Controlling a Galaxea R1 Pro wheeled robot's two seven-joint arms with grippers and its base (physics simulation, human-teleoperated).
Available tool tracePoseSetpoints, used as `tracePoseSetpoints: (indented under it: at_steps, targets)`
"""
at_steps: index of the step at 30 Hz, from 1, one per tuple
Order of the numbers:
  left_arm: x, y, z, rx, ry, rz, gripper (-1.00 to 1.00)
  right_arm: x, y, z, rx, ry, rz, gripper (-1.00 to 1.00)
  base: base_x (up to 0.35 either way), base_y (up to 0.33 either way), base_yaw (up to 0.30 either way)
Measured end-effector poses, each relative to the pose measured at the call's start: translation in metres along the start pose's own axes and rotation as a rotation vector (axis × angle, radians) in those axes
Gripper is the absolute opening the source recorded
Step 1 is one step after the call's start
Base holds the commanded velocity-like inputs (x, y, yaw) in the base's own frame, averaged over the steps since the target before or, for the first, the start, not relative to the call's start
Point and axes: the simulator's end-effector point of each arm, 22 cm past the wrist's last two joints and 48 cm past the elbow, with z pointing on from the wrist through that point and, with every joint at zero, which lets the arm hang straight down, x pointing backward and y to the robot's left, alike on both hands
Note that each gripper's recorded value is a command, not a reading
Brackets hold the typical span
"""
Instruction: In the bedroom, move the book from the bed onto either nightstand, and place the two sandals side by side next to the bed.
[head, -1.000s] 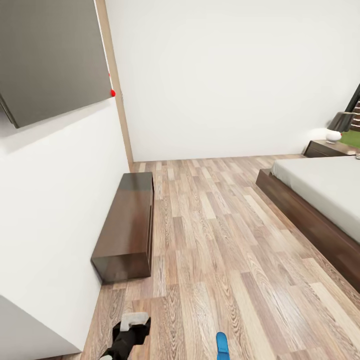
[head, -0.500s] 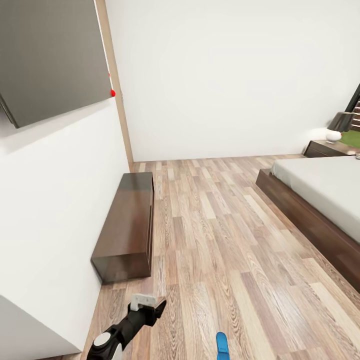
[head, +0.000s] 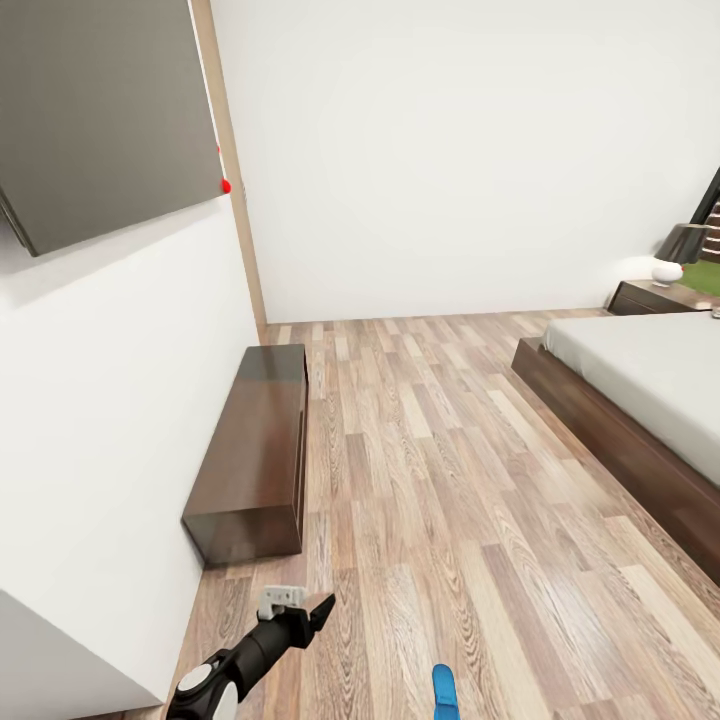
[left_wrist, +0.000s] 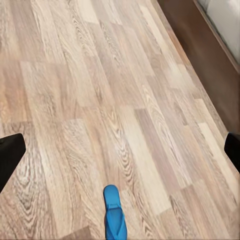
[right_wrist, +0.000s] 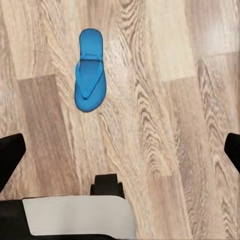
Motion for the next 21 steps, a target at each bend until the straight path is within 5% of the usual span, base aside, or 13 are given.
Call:
tracePoseSetpoints:
  at_steps: [4,9,21]
  targets:
    - [-0.001,0.0,0.0,-0.001,-0.004,-0.007,1.0,-0.05,0.007,0.001,-0.005,0.096,0.007,1.0,0.0,0.0,0.0]
    - [-0.001,0.0,0.0,0.001,-0.005,-0.008,1.0,-0.21,0.021,0.015,-0.024,-0.064,0.024,1.0,0.0,0.0,0.0]
    - [0.004,0.002,0.003,0.001,-0.002,-0.008,1.0,-0.238,0.026,0.023,-0.029,-0.077,0.019,1.0,0.0,0.0,0.0]
